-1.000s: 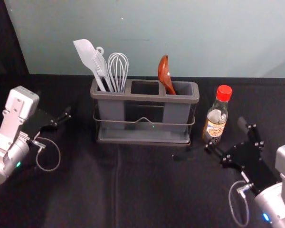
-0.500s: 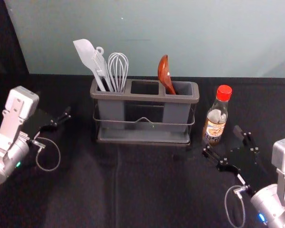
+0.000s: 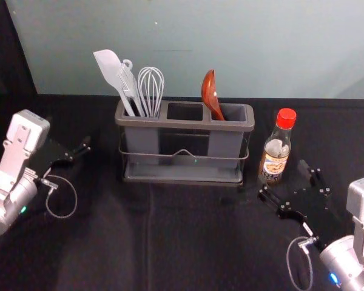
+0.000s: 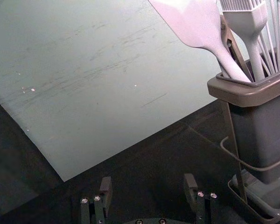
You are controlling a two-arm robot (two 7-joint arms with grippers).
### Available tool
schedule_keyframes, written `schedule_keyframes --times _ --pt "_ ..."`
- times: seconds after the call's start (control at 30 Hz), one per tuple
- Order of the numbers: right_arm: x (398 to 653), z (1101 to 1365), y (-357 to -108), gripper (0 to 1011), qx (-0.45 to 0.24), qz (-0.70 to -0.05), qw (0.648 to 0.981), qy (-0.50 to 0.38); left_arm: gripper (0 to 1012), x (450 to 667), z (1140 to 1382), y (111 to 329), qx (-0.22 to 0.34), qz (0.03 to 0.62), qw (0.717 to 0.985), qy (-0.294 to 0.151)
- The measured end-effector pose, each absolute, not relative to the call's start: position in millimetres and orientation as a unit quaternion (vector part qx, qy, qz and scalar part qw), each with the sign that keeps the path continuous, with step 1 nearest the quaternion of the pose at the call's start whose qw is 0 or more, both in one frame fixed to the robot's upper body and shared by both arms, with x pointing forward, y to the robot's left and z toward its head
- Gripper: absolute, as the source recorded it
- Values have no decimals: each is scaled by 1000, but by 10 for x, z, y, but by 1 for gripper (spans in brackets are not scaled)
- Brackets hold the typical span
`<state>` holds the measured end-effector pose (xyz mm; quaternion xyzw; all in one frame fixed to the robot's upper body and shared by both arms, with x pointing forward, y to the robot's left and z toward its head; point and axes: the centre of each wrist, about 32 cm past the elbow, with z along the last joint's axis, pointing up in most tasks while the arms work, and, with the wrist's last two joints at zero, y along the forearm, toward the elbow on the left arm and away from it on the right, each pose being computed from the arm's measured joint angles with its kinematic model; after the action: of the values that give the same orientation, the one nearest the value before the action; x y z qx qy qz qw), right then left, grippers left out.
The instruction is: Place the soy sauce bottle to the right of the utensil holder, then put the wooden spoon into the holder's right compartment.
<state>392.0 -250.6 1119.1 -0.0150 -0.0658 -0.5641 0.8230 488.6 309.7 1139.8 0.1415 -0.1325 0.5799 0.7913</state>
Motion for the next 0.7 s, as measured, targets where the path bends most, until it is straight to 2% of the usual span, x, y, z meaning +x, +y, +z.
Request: schedule_keyframes --times 0.7 --pt "3916 11188 -2505 1002 -15 -564 823 -68 1005 4886 11398 3097 141 580 791 -132"
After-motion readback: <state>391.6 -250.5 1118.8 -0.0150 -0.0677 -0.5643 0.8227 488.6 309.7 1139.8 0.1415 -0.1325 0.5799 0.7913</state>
